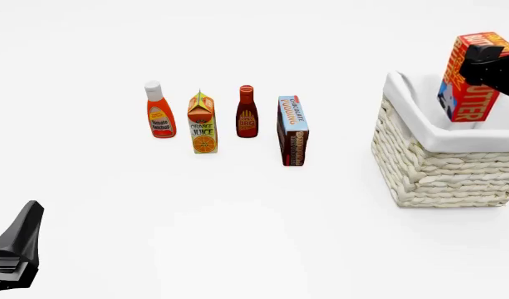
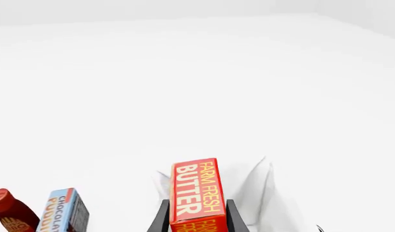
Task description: Pick the butter and place it in the basket.
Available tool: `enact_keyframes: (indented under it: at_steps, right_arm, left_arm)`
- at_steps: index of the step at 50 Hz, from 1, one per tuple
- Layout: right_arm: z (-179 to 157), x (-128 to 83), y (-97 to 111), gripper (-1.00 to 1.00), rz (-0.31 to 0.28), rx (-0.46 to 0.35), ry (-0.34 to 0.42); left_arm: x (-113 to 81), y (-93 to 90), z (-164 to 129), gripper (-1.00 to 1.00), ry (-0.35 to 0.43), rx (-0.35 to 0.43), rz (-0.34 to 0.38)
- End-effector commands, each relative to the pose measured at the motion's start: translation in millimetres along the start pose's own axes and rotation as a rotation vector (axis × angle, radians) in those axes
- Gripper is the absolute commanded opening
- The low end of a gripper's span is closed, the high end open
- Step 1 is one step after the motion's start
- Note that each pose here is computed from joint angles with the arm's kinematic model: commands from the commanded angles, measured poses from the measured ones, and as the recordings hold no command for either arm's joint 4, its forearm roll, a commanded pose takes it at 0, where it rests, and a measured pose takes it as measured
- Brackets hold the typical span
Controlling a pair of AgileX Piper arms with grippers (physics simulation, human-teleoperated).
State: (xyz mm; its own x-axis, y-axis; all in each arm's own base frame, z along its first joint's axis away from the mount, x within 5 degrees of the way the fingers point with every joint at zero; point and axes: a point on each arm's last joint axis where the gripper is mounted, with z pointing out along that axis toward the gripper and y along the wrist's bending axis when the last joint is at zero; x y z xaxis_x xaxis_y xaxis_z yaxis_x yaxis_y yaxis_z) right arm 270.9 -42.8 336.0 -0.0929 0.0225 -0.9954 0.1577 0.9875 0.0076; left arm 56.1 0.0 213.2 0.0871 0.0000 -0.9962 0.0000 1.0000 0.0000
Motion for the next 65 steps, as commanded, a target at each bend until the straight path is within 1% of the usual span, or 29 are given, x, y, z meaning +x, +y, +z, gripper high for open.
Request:
enact_keyframes:
  at_steps: [1,31,56,65]
  right_arm:
    - [5,-3,-3,-1.00,0.012,0.008,-0.026]
    - [19,7,-10,-1.00,0.004,0.034,-0.014]
    - [33,10,-10,-1.00,0.007,0.031,-0.011]
    - [38,14,-11,-1.00,0.004,0.035,-0.003]
  left_arm:
    - [0.0,0.0,0,1.00,0.000,0.000,0.000]
    - [0.0,0.0,0,1.00,0.000,0.000,0.000]
    - [0.0,0.0,0,1.00,0.000,0.000,0.000]
    - [0.0,0.0,0,1.00,0.000,0.000,0.000]
